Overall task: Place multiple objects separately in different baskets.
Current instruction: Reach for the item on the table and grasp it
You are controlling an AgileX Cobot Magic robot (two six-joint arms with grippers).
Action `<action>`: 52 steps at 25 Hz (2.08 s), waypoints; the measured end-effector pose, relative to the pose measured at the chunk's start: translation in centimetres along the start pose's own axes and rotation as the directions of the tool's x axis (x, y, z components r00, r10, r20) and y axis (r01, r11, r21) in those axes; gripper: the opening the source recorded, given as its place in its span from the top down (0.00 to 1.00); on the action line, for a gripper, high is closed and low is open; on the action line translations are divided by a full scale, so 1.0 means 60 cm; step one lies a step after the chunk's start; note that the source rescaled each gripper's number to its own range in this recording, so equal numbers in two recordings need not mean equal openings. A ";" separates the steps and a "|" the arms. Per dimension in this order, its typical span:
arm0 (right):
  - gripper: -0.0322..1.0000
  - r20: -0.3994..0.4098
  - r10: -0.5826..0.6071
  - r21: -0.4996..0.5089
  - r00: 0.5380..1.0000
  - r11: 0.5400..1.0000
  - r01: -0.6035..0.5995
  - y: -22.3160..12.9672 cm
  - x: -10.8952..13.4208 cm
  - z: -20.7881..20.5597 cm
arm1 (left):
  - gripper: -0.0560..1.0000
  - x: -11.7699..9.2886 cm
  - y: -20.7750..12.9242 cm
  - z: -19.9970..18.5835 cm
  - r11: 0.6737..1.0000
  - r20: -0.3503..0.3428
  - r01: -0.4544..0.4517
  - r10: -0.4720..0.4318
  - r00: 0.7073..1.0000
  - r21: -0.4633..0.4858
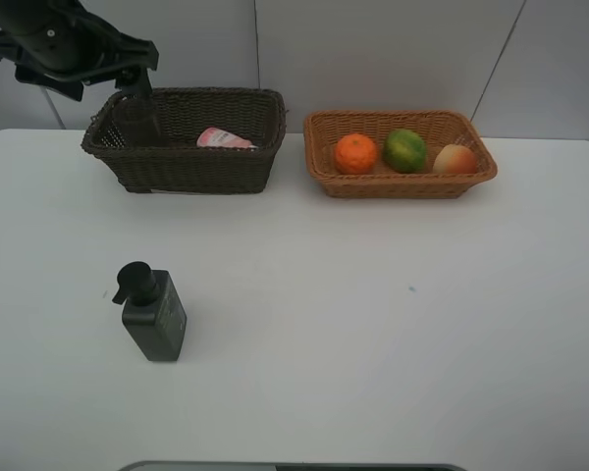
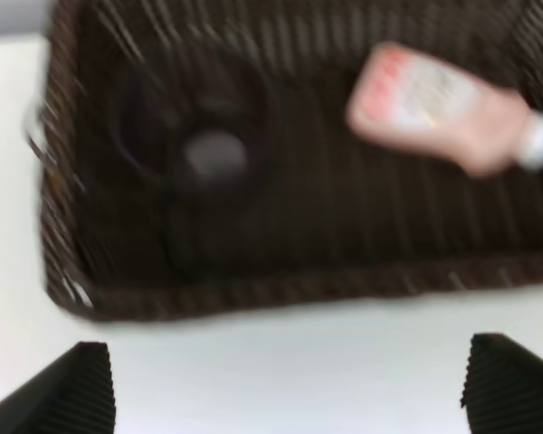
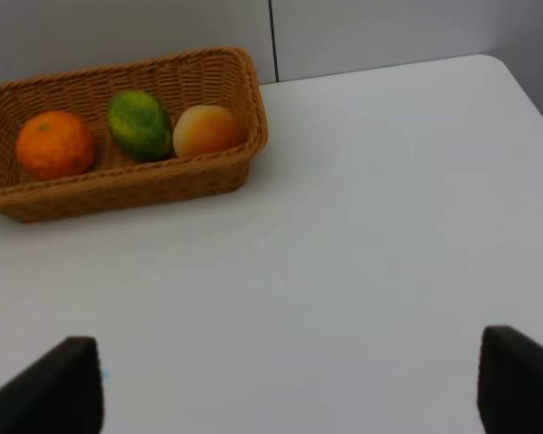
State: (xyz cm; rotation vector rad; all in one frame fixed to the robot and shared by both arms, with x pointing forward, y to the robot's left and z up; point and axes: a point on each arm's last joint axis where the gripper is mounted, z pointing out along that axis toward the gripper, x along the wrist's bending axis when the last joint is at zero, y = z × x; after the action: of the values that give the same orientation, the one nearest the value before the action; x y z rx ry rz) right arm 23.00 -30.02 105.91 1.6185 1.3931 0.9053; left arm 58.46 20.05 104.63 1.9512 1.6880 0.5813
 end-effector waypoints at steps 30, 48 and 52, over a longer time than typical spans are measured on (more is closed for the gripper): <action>0.20 0.000 0.000 0.000 1.000 1.000 0.000 0.000 0.000 0.000 | 0.00 -0.131 -0.230 -0.027 0.902 0.024 0.061 -0.079 0.997 0.428; 0.20 0.000 0.000 0.000 1.000 1.000 0.000 0.000 0.000 0.000 | 0.00 -0.130 -0.268 0.006 0.902 0.036 0.077 -0.102 0.994 0.424; 0.20 0.000 0.000 0.000 1.000 1.000 0.000 0.000 0.000 0.000 | 0.00 -0.131 -0.268 0.009 0.904 0.041 0.078 -0.105 0.994 0.419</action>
State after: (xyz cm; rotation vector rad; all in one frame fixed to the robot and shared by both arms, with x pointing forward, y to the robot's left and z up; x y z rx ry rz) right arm 23.00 -30.02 105.91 1.6185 1.3931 0.9053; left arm 45.13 14.06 94.34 2.1304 1.9760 0.1229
